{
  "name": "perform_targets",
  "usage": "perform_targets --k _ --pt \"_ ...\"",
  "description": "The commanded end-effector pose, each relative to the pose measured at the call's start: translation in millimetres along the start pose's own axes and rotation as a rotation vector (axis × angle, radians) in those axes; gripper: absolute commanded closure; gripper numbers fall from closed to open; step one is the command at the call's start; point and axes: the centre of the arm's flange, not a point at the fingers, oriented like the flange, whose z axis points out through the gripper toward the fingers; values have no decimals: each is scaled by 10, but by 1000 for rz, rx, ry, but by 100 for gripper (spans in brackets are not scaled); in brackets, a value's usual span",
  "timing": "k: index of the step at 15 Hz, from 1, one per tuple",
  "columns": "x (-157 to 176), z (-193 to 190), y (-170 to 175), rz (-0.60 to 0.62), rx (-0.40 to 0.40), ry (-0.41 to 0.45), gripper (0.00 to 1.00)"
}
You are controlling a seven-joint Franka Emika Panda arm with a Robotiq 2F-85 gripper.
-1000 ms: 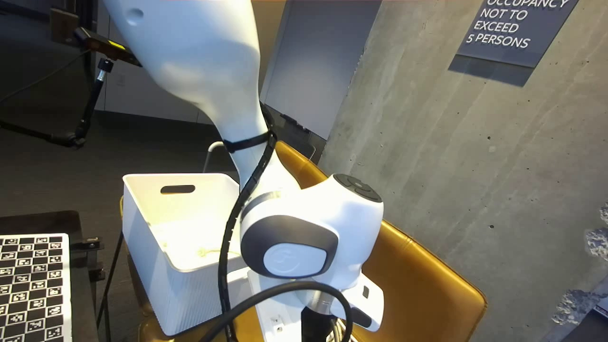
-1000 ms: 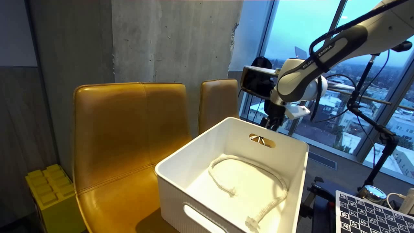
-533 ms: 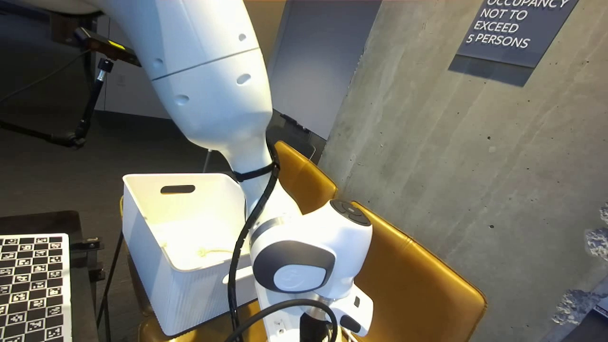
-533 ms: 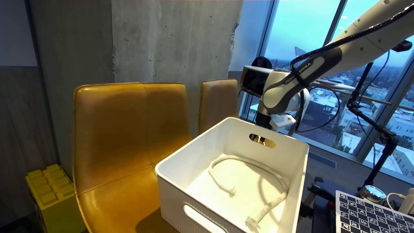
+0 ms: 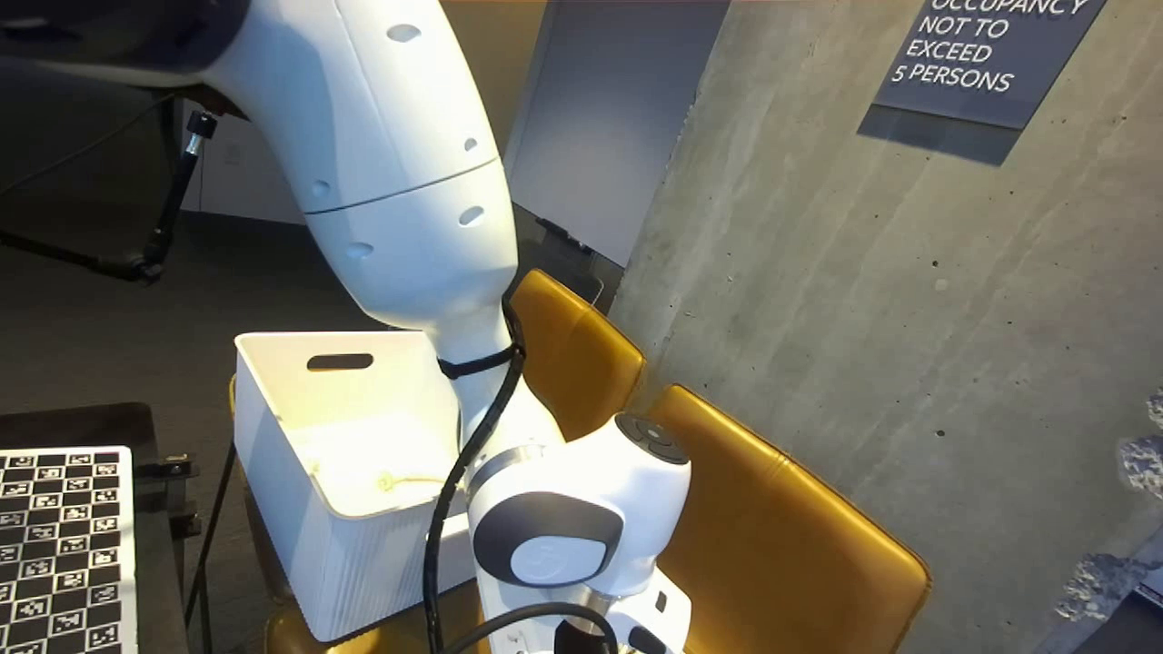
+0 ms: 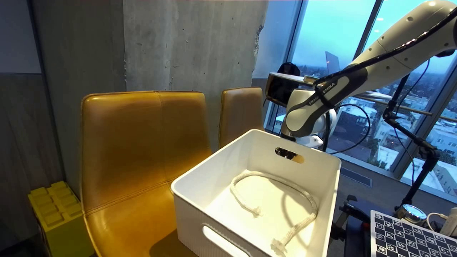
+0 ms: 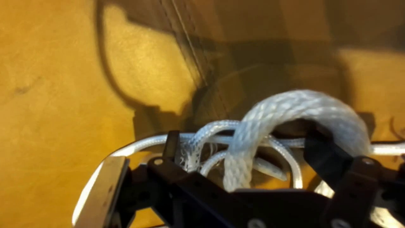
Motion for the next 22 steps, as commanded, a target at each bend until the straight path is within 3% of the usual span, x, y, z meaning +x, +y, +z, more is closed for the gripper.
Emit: perform_targets --k 1,8,15,20,21,22 --pt "-281 -11 -273 -32 -18 14 0" --pt "-413 -3 -426 -69 -43 38 0" --pt "-452 -375 -587 -39 -56 17 0" --pt "-406 -384 -542 -17 -65 -9 0" --pt "-388 -363 -514 -10 -68 -17 6" --pt "-382 -346 -496 -3 -69 -25 19"
